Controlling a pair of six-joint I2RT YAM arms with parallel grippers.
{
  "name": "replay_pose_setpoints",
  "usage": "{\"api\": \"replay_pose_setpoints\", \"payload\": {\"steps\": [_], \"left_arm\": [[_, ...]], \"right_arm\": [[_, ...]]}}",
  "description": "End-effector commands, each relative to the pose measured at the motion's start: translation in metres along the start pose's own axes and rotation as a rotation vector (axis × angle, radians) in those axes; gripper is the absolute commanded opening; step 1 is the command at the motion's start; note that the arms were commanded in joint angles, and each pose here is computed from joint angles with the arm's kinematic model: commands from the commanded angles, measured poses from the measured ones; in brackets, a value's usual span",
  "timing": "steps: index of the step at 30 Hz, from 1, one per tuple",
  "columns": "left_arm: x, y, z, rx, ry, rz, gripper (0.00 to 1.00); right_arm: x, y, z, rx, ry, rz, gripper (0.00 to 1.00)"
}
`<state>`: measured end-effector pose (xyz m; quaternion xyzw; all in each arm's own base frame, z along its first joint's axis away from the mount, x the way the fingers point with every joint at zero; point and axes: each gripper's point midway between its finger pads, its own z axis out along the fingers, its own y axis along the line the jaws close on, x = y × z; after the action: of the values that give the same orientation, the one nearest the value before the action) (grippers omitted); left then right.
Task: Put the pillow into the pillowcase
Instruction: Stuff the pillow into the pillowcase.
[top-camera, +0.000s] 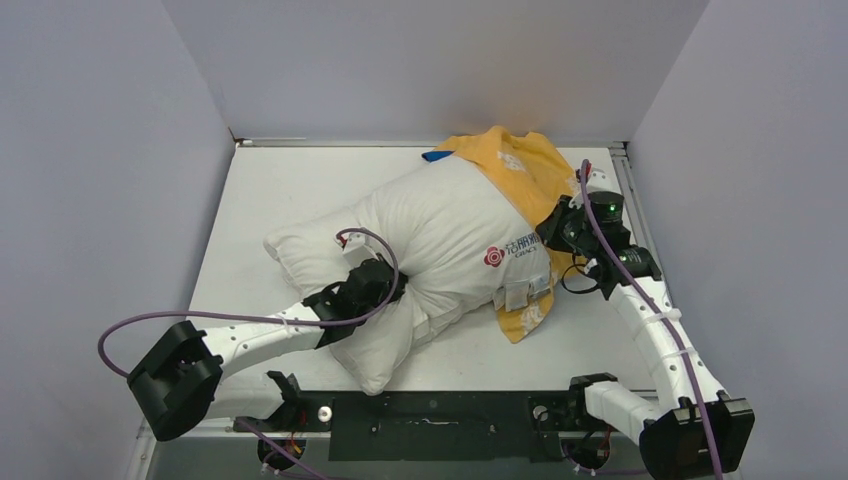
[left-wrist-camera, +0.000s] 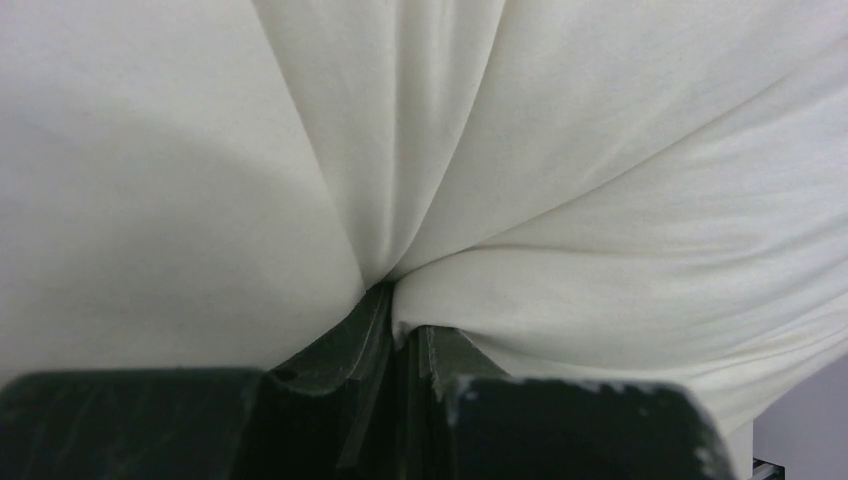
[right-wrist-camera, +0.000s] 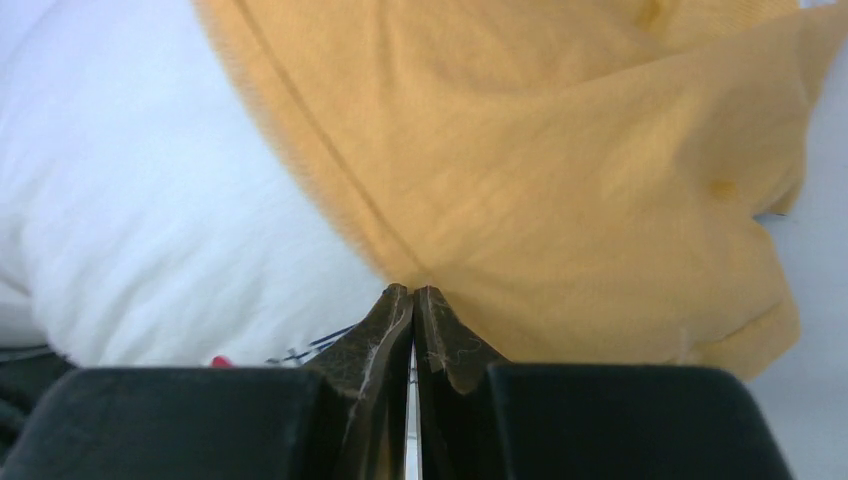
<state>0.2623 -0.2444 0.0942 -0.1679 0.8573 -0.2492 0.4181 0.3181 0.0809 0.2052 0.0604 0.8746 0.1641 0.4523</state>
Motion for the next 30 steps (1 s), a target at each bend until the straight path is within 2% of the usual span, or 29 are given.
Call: {"api": "replay_pose_setpoints", "payload": {"steps": [1,3,4,6,9,12,15,16,18,21,22,23,27,30], "left_arm": [[0.065,0.100,-0.007,-0.297,0.240,0.176,0.00],[0.066,0.098,-0.006,-0.297,0.242,0.176,0.00],[0.066,0.098,-0.005,-0.297,0.243,0.176,0.00],[0.066,0.098,-0.005,-0.297,0.247,0.179,0.00],[0.066,0.099,-0.006,-0.300,0.249,0.180,0.00],[0.066,0.100,-0.008,-0.302,0.248,0.181,0.00],[0.065,0.101,-0.009,-0.302,0.242,0.180,0.00],[0.065,0.101,-0.010,-0.302,0.243,0.180,0.00],[0.064,0.101,-0.009,-0.301,0.241,0.180,0.00],[0.066,0.101,-0.008,-0.304,0.245,0.182,0.00],[0.066,0.101,-0.008,-0.303,0.247,0.182,0.00],[0.067,0.101,-0.007,-0.306,0.248,0.184,0.00],[0.069,0.102,-0.005,-0.312,0.256,0.187,0.00],[0.070,0.100,-0.002,-0.309,0.259,0.185,0.00]], "right_arm": [[-0.021,0.038,-0.028,-0.143,-0.038,-0.046,0.05],[-0.020,0.022,-0.028,-0.050,-0.048,-0.066,0.08],[-0.018,0.012,-0.028,-0.003,-0.052,-0.067,0.22],[-0.015,-0.003,-0.026,0.072,-0.055,-0.076,0.43],[-0.006,-0.020,-0.016,0.148,-0.033,-0.085,0.65],[0.001,-0.026,-0.005,0.169,-0.006,-0.091,0.77],[0.003,-0.029,0.005,0.176,0.004,-0.089,0.81],[0.003,-0.031,0.007,0.190,-0.001,-0.087,0.80],[-0.002,-0.037,0.010,0.227,-0.014,-0.087,0.68],[-0.014,-0.048,0.009,0.300,-0.049,-0.089,0.32],[-0.019,-0.050,0.006,0.319,-0.065,-0.096,0.18],[-0.025,-0.050,0.003,0.333,-0.080,-0.103,0.08],[-0.044,-0.034,-0.011,0.312,-0.134,-0.155,0.05],[-0.043,-0.002,-0.014,0.171,-0.127,-0.200,0.05]]}}
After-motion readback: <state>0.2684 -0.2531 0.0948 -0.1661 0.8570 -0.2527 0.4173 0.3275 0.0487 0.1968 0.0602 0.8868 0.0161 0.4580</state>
